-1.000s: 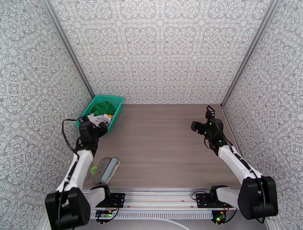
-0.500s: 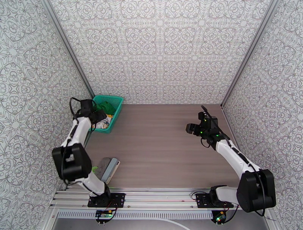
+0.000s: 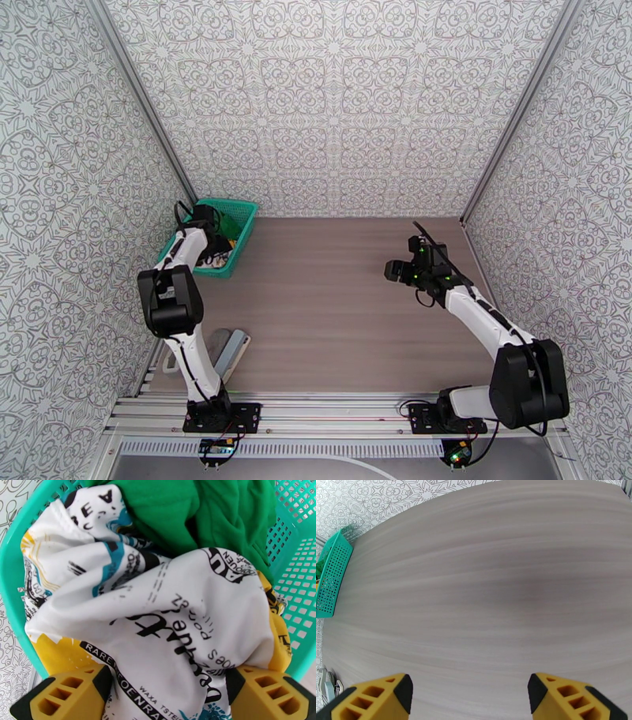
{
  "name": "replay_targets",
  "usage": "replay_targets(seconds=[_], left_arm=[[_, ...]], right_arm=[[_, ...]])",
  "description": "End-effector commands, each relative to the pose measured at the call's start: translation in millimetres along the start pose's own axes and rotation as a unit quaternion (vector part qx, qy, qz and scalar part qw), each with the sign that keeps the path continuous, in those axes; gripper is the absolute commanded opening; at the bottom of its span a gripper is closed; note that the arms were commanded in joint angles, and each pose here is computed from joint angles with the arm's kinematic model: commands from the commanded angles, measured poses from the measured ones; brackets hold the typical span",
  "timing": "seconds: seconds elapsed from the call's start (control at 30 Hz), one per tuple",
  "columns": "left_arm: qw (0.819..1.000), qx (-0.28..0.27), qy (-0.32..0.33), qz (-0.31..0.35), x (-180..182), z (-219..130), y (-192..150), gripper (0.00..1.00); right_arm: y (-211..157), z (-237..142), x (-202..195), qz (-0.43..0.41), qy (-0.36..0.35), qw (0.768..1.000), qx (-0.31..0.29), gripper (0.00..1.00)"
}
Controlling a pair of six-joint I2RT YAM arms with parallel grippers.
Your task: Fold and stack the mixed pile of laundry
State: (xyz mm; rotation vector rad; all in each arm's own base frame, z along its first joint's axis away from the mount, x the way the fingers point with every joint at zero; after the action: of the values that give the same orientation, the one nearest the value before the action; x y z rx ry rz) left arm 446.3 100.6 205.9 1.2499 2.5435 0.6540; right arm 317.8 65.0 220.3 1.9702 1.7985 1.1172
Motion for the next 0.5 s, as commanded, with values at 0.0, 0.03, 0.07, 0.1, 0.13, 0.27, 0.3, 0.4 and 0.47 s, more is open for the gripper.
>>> replay_targets(seconds=[0.0,0.03,0.07,0.1,0.13,0.27,0.3,0.4,0.47], left_arm=[[0.999,-0.041,0.007,0.011,-2.7,-28.6,19.1,0.85],[0.999,-0.045,0.007,0.015,-2.7,-30.6,23.6,0.85],[0.999,-0.050,0.006,0.017,-3.1,-32.1,30.2,0.85],[0.998,-0.052,0.005,0.021,-4.1,-30.1,35.4,0.85],[0.998,-0.056,0.005,0.024,-5.1,-27.0,40.8,0.85],[0.997,-0.074,0.000,0.027,-10.8,-8.2,58.7,0.85],[0.997,-0.077,-0.002,0.026,-12.0,-4.1,63.4,0.85],[0.996,-0.081,-0.012,0.022,-16.4,13.9,78.3,0.79],[0.996,-0.085,-0.016,0.025,-19.7,24.2,85.9,0.76]], right_arm=[[8.9,-1.2,8.1,-0.008,0.009,1.000,-0.002,0.82],[9.3,-0.3,8.3,-0.007,0.009,1.000,-0.001,0.82],[10.7,0.9,9.1,-0.006,0.011,1.000,-0.001,0.82],[11.4,2.9,9.8,-0.006,0.013,1.000,0.002,0.82],[12.2,5.5,10.6,-0.005,0.016,1.000,0.005,0.82],[12.9,16.2,13.0,-0.005,0.017,1.000,0.017,0.82],[13.5,18.5,14.1,-0.005,0.018,1.000,0.020,0.82],[14.0,26.1,16.2,-0.005,0.025,0.999,0.035,0.76],[13.6,30.6,18.2,-0.006,0.033,0.998,0.045,0.74]])
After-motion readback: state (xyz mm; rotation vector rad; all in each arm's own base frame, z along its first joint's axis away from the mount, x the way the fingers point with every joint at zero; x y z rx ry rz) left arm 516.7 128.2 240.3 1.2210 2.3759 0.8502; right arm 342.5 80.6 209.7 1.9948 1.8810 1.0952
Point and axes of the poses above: each hand's point on the last joint's axis, 136 mm out from that joint toward the fingers, its own z axis out along the fingers, its own x axis along the line the jaws close on, y = z × x, the point moved 10 cm from there along -z, back along the fingers, and after that the axes turned 1 degree about -z, right-handed, at the moved point
